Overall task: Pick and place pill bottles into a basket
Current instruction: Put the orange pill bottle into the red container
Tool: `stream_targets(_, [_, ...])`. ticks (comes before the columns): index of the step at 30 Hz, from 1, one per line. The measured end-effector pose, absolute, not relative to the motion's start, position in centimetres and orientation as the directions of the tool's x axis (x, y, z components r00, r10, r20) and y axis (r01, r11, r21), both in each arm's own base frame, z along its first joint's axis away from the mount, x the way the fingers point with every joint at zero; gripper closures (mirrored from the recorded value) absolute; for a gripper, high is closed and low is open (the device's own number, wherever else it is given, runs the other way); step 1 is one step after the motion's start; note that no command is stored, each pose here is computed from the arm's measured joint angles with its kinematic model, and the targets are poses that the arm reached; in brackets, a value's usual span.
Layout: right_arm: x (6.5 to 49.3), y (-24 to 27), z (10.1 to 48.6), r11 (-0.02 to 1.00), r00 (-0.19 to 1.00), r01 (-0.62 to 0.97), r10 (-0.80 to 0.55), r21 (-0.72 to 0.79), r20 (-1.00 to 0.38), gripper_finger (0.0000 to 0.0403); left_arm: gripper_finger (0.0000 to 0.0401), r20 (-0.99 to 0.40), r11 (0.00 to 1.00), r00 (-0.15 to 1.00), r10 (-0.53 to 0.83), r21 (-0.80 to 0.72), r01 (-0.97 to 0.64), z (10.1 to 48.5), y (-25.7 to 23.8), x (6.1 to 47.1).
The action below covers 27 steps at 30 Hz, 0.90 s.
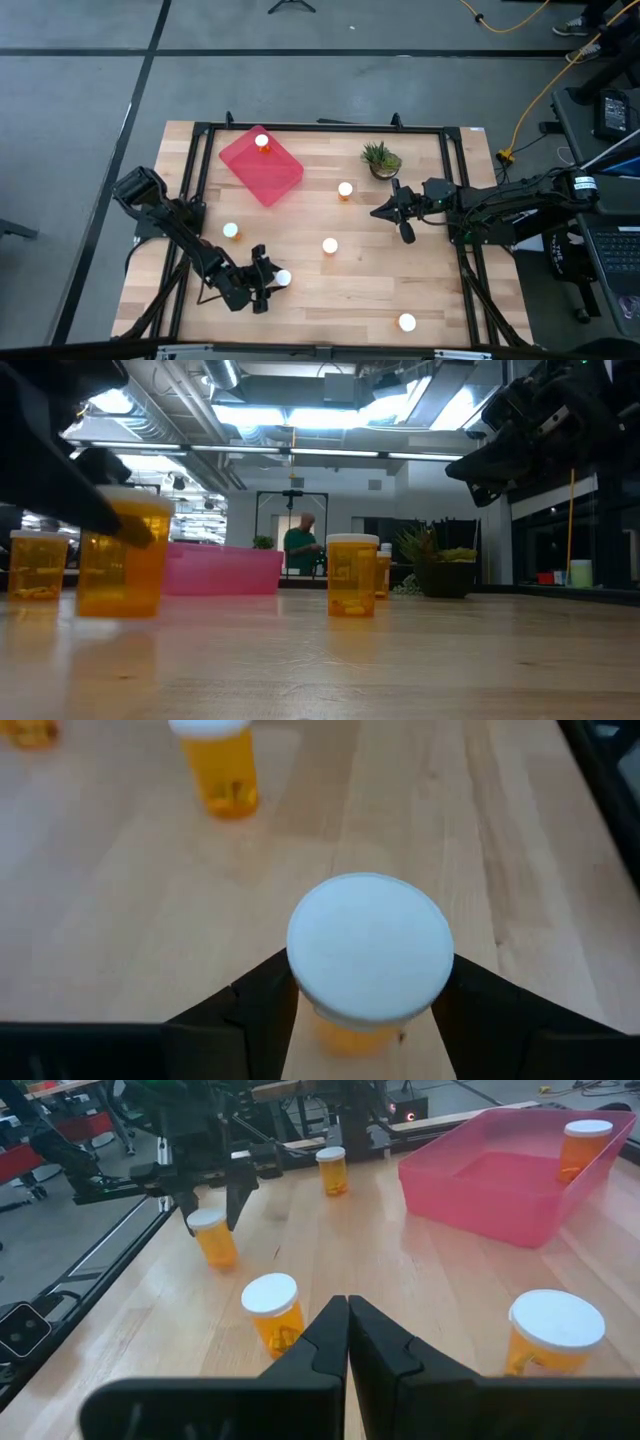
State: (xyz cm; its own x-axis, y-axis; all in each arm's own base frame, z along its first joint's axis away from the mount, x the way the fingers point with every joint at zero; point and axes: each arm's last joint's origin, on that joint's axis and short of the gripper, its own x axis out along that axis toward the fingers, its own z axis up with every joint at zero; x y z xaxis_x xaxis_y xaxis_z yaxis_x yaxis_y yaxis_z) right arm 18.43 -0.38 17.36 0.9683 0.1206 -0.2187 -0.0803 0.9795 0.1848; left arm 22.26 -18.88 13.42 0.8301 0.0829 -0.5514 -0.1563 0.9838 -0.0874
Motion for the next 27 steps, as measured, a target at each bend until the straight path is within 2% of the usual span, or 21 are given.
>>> stream_targets(6, [18.4,-0.4,17.4,0.979,0.968,-0.081,0.122,0.186,-0.219,0.0387,0.0196,-0.491,0.992,0.869,0.057,-0.07,-0.105,16.3,-18.5,22.1])
stream_targets(11, [18.4,-0.4,17.4,0.979,0.968,-0.082,0.122,0.186,-0.219,0.0387,0.0196,-0.434,0.994,0.897,0.086,-0.024,-0.107,19.0,-17.6,21.3])
stream_targets(19, [18.4,-0.4,17.3,0.979,0.968,-0.081,0.122,0.186,-0.22,0.0387,0.0196,-0.351,0.975,0.91,0.22,0.037,-0.221,22.3,-15.4,19.8])
stream_targets(27, [18.4,-0.4,17.4,0.979,0.968,-0.081,0.122,0.189,-0.219,0.0387,0.0196,-0.364,0.949,0.88,0.304,0.039,-0.312,22.8,-13.1,20.1])
